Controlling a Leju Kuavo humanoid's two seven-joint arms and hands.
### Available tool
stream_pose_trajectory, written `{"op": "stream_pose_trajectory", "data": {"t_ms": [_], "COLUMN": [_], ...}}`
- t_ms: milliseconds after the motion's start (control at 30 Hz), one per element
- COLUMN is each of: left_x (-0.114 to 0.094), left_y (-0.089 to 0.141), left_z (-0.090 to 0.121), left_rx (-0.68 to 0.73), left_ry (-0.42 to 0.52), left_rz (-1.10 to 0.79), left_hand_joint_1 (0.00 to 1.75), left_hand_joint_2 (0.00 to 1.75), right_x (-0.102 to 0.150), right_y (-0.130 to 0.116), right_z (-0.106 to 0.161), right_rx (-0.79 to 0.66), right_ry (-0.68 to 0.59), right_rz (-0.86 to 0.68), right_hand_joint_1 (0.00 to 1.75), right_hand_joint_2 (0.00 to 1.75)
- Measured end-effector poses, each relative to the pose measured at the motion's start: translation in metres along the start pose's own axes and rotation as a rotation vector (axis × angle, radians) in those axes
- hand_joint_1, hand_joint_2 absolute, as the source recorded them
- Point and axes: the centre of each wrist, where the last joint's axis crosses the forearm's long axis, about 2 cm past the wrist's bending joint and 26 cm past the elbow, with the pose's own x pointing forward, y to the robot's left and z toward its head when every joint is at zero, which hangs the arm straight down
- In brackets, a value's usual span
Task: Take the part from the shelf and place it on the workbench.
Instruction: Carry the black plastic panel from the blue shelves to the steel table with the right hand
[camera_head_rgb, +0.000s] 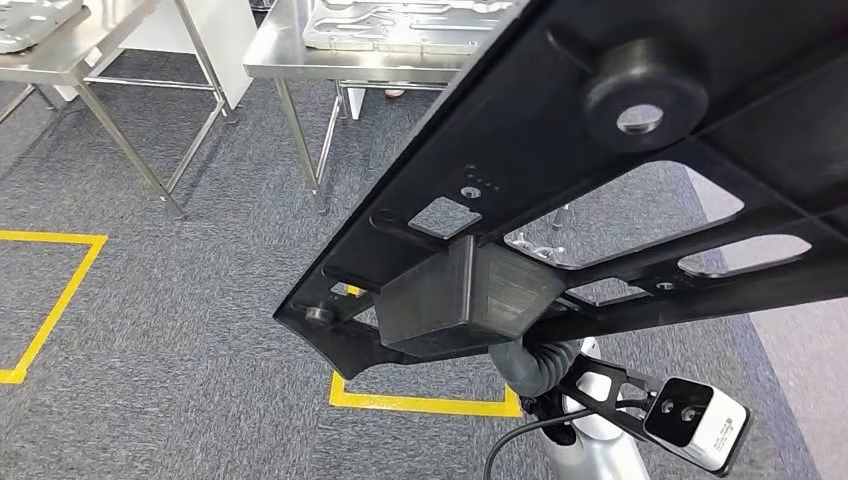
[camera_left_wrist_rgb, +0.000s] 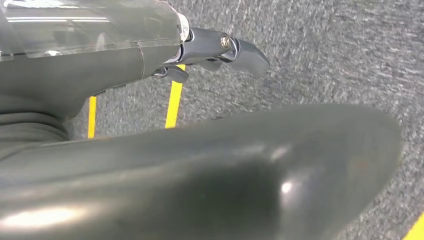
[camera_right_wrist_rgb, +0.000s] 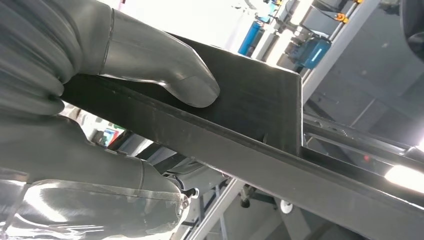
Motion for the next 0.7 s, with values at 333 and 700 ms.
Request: {"op": "stream_pose_trajectory", "data": {"t_ms": [333,700], "left_x": [-0.0077,-0.0083], "left_y": [0.0032,0.0062], "left_z": [0.0017,0.0017], "left_rx": [-0.004,-0.007], "left_ry": [0.0,-0.024], "left_rz": [0.029,0.045], "left_hand_joint_1": [0.0,0.0], "left_hand_joint_2": [0.0,0.0], "right_x": [-0.004,-0.0043], "right_y": [-0.0017,0.0004], "right_z": [-0.0006,-0.0016], "right_rx": [-0.008,-0.003], "right_ry": [0.009,0.003], "right_rz": [0.011,-0.003], "right_hand_joint_1": [1.75,1.75], "right_hand_joint_2": [1.75,1.75]}}
